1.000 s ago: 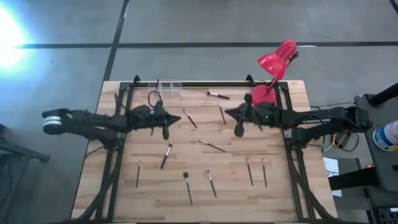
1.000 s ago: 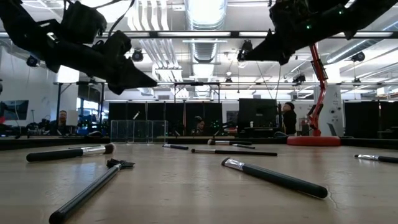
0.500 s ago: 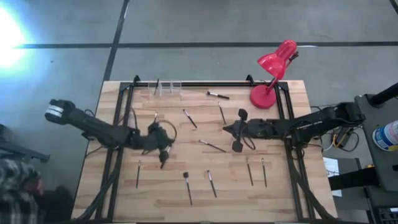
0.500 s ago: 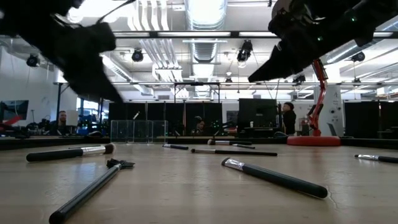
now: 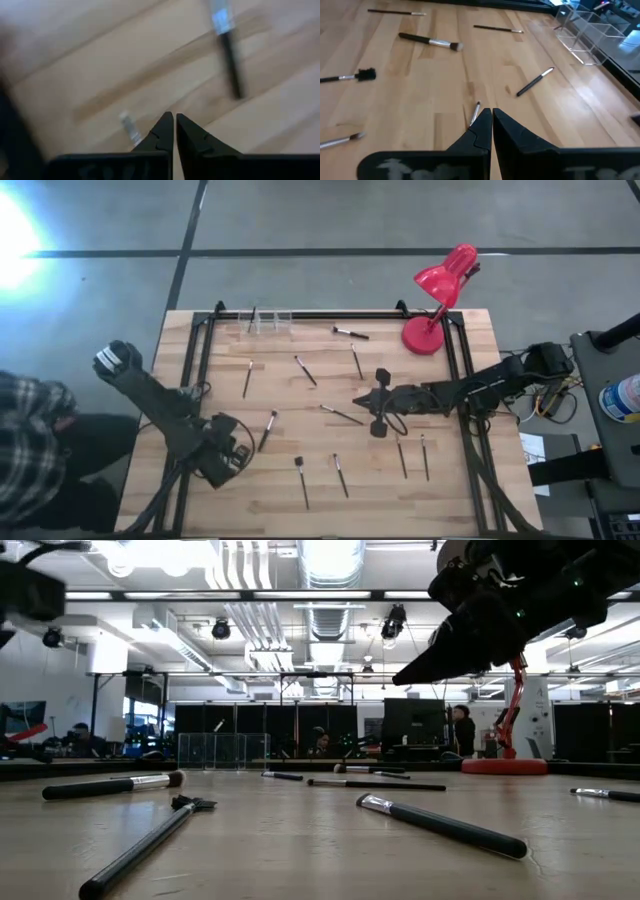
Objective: Put items in baskets/containers
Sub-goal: Put the black eyeshadow brush into the transparent organizer
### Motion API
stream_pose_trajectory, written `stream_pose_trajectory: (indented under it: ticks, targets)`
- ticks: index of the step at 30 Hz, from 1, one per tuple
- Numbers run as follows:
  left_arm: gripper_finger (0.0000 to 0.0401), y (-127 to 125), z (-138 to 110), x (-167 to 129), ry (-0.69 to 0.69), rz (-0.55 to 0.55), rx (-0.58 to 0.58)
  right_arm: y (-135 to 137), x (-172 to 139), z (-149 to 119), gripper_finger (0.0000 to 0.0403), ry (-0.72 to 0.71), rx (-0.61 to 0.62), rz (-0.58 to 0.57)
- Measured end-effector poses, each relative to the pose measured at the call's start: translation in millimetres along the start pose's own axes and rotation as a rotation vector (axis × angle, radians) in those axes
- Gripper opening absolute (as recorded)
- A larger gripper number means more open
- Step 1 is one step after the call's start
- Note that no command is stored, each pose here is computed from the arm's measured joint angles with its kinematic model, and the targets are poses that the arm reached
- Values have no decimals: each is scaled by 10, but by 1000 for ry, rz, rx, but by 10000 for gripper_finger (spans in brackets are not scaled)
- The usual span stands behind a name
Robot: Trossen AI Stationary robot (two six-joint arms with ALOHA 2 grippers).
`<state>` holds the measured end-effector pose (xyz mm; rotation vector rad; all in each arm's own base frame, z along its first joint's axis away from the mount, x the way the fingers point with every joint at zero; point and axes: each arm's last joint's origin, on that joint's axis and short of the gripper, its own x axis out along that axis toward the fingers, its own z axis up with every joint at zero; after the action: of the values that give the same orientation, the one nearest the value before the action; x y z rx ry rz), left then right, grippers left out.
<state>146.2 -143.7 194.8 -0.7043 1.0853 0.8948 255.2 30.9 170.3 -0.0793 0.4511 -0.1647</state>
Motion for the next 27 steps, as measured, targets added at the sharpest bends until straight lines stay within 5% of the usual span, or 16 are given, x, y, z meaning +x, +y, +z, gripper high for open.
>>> stream_pose_trajectory:
  ticks: [8, 16, 27]
  targets:
    - [64, 122, -51, 225, 3, 99, -103, 137, 21, -30, 8, -13, -22, 43]
    - [67, 283, -69, 439, 51, 20, -196, 231, -7, -36, 8, -18, -45, 76]
    - [67, 393, -84, 569, 58, 61, -222, 228, -9, -29, 8, -26, -54, 51]
